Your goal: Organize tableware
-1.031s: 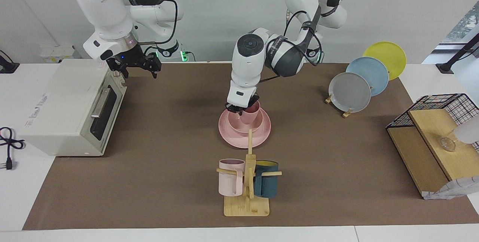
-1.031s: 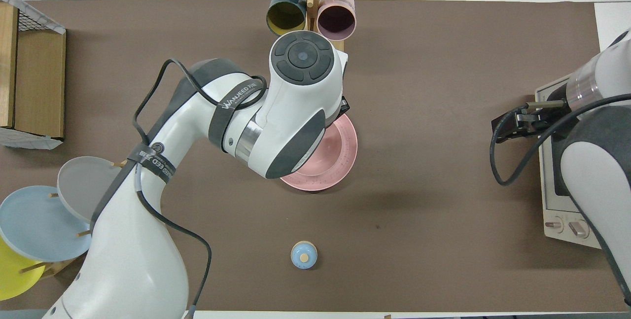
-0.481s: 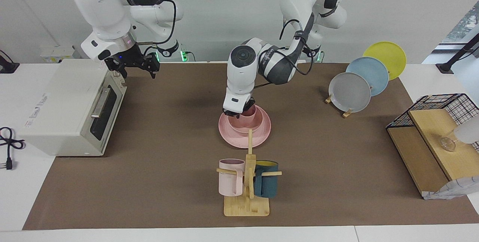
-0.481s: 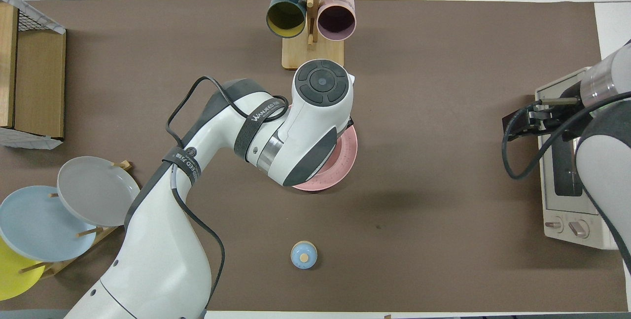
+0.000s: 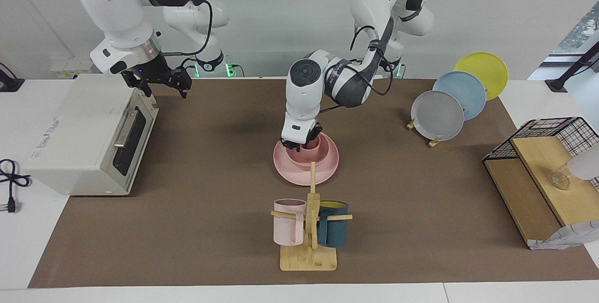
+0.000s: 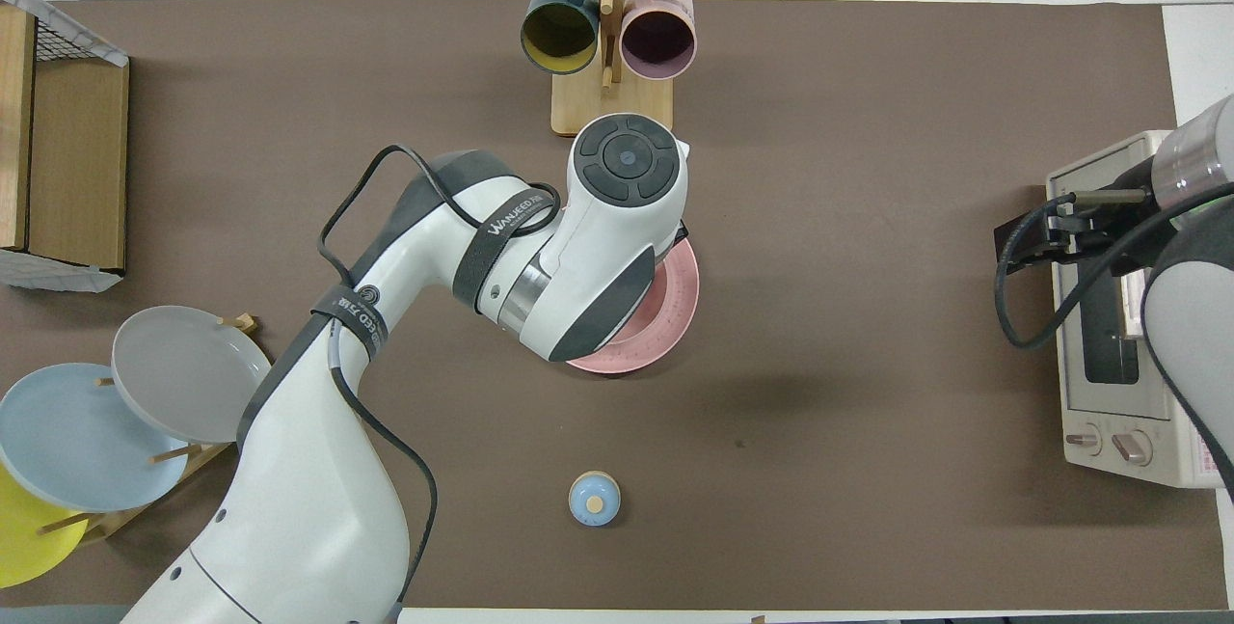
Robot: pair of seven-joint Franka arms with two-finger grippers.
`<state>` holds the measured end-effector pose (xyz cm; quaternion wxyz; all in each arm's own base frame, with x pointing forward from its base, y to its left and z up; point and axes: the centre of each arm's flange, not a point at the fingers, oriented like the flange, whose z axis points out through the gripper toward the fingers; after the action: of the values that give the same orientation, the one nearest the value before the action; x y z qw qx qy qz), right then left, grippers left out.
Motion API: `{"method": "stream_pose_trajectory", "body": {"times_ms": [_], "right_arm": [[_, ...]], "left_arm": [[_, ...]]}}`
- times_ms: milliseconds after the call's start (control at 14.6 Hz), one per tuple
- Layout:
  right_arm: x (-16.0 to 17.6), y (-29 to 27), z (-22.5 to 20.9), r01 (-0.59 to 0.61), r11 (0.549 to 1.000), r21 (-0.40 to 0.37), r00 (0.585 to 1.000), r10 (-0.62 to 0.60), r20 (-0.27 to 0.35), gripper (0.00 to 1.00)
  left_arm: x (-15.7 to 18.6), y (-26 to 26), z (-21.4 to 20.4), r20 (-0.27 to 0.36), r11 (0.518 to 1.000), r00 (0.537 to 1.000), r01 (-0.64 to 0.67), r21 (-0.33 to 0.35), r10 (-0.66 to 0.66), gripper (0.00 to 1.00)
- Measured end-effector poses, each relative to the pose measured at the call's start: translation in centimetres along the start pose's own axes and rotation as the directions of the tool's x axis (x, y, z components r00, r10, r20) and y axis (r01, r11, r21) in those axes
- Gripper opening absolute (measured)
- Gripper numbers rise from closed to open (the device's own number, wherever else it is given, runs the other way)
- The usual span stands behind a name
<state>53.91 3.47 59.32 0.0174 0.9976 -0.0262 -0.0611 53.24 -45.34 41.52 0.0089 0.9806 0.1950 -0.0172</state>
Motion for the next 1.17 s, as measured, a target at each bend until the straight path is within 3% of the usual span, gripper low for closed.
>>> {"method": "stream_pose_trajectory", "body": {"times_ms": [275, 344, 550, 687, 893, 1168], "right_arm": [[-0.2, 0.6, -0.2, 0.029, 1.000, 0.000, 1.000, -0.029, 0.002, 1.00], [-0.2, 0.6, -0.2, 0.030, 1.000, 0.000, 1.000, -0.030, 0.002, 1.00], [-0.2, 0.5, -0.3, 0.032, 1.000, 0.000, 1.000, -0.032, 0.000, 1.00], [-0.3, 0.5, -0.4, 0.033, 0.999, 0.000, 0.999, -0.033, -0.003, 1.00], [-0.4, 0.5, -0.7, 0.032, 0.999, 0.000, 0.999, -0.032, -0.008, 1.00], [-0.4, 1.3, -0.8, 0.019, 1.000, 0.003, 1.000, -0.019, -0.012, 1.00]], "left_arm": [[6.7, -8.6, -11.6, -0.038, 0.998, 0.998, 0.050, -0.031, -0.051, 0.93], [8.2, -11.7, -14.5, -0.045, 0.998, 0.998, 0.047, -0.033, -0.049, 1.00], [11.8, -21.7, -21.1, -0.041, 0.999, 0.999, -0.036, -0.007, 0.036, 1.00], [13.9, -28.1, -23.1, -0.018, 0.992, 0.992, -0.128, 0.015, 0.128, 1.00], [14.9, -33.9, -21.8, 0.033, 0.967, 0.968, -0.251, 0.033, 0.250, 1.00], [12.2, -35.0, -18.6, 0.053, 0.943, 0.943, -0.331, 0.040, 0.329, 1.00]]}}
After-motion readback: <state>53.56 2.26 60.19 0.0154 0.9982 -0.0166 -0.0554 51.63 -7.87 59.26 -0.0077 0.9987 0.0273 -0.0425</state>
